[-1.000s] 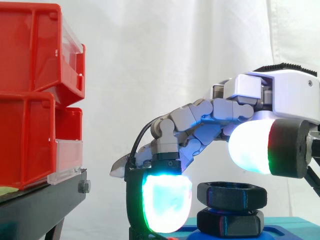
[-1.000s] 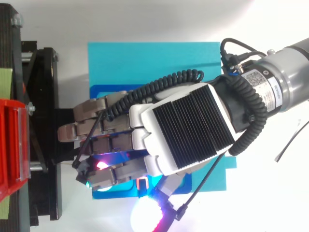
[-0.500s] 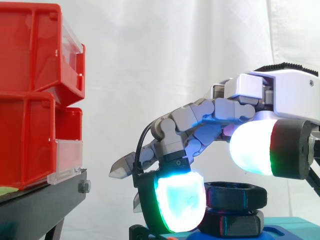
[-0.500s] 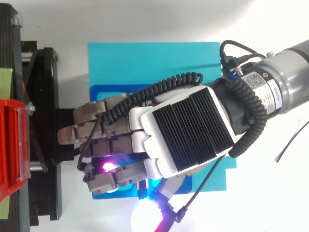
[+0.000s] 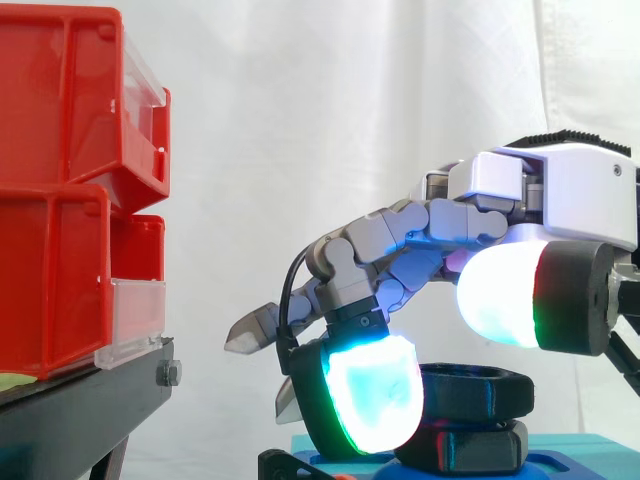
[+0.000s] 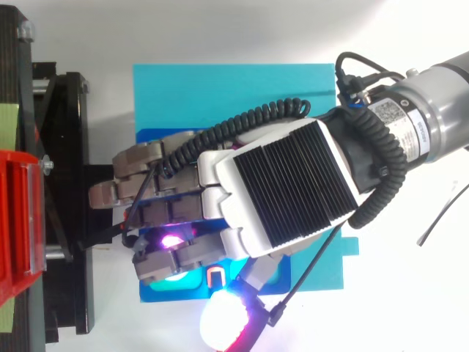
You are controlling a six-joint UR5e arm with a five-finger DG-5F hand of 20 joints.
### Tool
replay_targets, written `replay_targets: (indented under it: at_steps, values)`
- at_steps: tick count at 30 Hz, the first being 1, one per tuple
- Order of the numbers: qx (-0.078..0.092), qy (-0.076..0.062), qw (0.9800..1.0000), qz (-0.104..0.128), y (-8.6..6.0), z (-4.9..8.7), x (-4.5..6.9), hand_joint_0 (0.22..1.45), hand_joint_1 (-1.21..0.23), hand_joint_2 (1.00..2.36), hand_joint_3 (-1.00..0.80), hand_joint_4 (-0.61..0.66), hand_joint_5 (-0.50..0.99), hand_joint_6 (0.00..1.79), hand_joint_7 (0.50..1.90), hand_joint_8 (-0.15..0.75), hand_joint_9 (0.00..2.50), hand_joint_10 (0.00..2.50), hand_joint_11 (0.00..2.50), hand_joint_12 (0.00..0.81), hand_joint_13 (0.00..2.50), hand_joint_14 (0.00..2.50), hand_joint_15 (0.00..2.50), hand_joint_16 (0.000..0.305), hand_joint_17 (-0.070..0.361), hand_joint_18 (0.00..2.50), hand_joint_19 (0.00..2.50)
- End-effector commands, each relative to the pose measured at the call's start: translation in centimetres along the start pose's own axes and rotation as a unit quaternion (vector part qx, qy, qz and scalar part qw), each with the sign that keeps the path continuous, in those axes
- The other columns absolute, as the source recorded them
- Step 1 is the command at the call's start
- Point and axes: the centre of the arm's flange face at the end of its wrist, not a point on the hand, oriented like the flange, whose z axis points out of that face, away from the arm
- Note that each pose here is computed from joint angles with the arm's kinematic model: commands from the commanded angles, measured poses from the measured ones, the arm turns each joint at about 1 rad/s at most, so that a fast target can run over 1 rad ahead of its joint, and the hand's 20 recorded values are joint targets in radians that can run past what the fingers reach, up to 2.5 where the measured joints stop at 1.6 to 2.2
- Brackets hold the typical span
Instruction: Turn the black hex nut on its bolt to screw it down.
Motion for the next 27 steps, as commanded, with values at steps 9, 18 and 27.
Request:
replay_targets:
  at_steps: [9,18,27]
  values:
    - [0.0,-0.004,1.0,-0.005,-1.8,-1.2,-0.4,0.49,-0.17,1.0,-0.5,0.17,-0.01,0.5,1.48,0.301,0.89,0.01,0.15,0.34,0.53,0.0,0.0,0.053,0.119,0.38,0.5]
    - [-0.006,-0.004,0.9999,-0.008,-3.5,-2.6,-0.6,0.49,-0.17,1.0,-0.5,0.16,-0.01,0.5,1.47,0.298,0.89,0.01,0.15,0.338,0.53,0.0,0.0,0.053,0.118,0.38,0.5]
    - [-0.01,-0.001,0.9999,-0.011,-5.8,-4.8,-1.0,0.49,-0.18,1.0,-0.5,0.17,-0.01,0.5,1.46,0.295,0.89,0.01,0.16,0.338,0.53,0.0,0.0,0.053,0.118,0.38,0.51]
